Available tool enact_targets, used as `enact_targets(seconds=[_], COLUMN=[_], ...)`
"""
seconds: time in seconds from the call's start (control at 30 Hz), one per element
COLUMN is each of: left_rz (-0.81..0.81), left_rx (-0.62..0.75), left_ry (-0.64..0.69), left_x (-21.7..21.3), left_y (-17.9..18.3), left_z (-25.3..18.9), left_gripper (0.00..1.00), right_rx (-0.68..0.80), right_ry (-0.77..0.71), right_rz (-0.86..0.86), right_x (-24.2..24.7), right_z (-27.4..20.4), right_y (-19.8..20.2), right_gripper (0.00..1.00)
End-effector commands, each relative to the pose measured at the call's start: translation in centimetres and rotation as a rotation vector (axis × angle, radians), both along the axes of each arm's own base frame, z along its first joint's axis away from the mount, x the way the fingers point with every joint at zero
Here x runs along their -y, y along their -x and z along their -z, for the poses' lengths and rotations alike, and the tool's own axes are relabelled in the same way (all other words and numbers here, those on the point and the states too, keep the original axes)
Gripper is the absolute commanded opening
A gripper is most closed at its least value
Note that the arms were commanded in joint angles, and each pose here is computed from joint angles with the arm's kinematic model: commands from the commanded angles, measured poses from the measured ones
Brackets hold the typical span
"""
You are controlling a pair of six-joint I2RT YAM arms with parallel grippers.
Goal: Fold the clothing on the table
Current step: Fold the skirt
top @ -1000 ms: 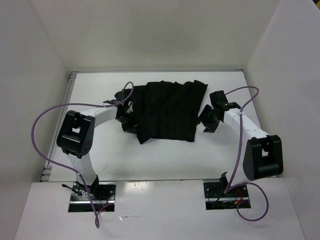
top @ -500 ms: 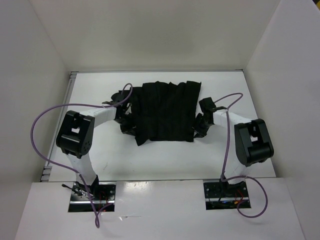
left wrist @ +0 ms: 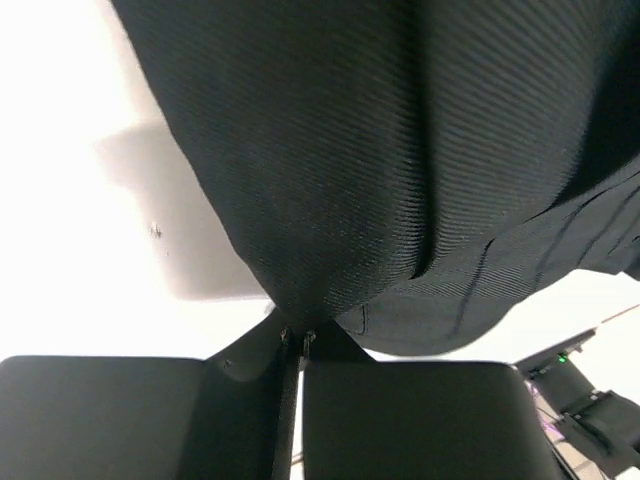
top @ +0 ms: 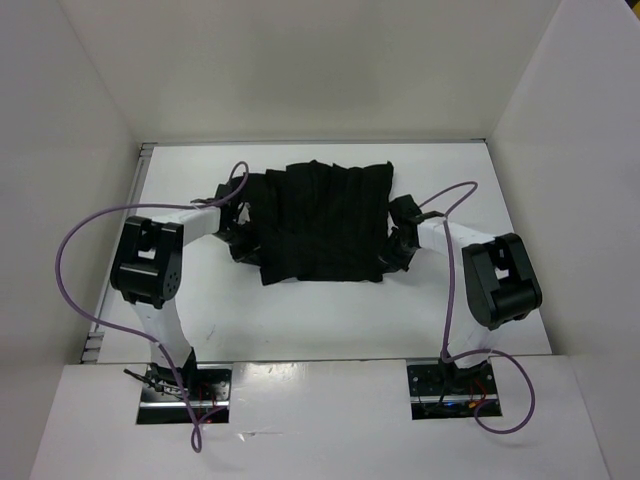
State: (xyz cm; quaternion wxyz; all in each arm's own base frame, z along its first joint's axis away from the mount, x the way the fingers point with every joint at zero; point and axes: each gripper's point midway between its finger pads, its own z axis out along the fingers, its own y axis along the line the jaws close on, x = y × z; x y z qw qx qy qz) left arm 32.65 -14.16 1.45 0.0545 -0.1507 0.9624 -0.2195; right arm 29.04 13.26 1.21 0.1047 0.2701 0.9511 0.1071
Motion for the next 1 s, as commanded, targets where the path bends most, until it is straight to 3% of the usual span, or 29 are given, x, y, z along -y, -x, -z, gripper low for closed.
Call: enact_targets(seconds=[0.0, 0.07, 0.23, 0.27, 0.4, 0.53, 0.83, 0.9, 0.97], left_rz=[0.009, 0.02, 0.029, 0.032, 0.039, 0.04, 0.015, -0.007, -0.019], left_rx=[0.003, -0.01, 0.062, 0.076, 0.094, 0.023, 0.018, 0.004, -0.002], left_ry=[-0.043, -0.035, 0.047, 0.06, 0.113, 0.167, 0.192, 0.19, 0.179], left_x=[-1.5, -1.3, -0.3, -0.1, 1.0, 2.2, 4.5, 4.8, 4.7], left_y=[-1.0, -0.7, -0.2, 0.3, 2.6, 5.0, 3.5, 3.4, 2.9], left_z=[1.4, 1.8, -1.9, -2.6, -4.4, -2.2, 0.4, 0.8, 1.5], left_gripper=[0.0, 0.0, 0.75, 0.79, 0.78, 0.67, 0.65, 0.61, 0.49], right_rx=[0.011, 0.003, 0.035, 0.033, 0.037, 0.032, 0.011, 0.001, -0.006], right_ry=[0.259, 0.291, 0.276, 0.268, 0.245, 0.223, 0.21, 0.213, 0.216], right_rz=[0.054, 0.049, 0.043, 0.032, 0.018, 0.002, -0.024, -0.025, -0.036], right_x=[4.6, 5.2, 4.9, 4.8, 4.1, 3.6, 3.0, 3.1, 3.0], right_z=[-0.2, -0.6, -1.6, -1.6, -1.8, -1.6, -1.3, -1.1, -1.1], right_y=[-0.6, -0.5, -1.1, -1.0, -0.9, -0.9, 0.1, 0.5, 1.1], right_gripper=[0.0, 0.0, 0.0, 0.0, 0.01, 0.02, 0.02, 0.02, 0.02])
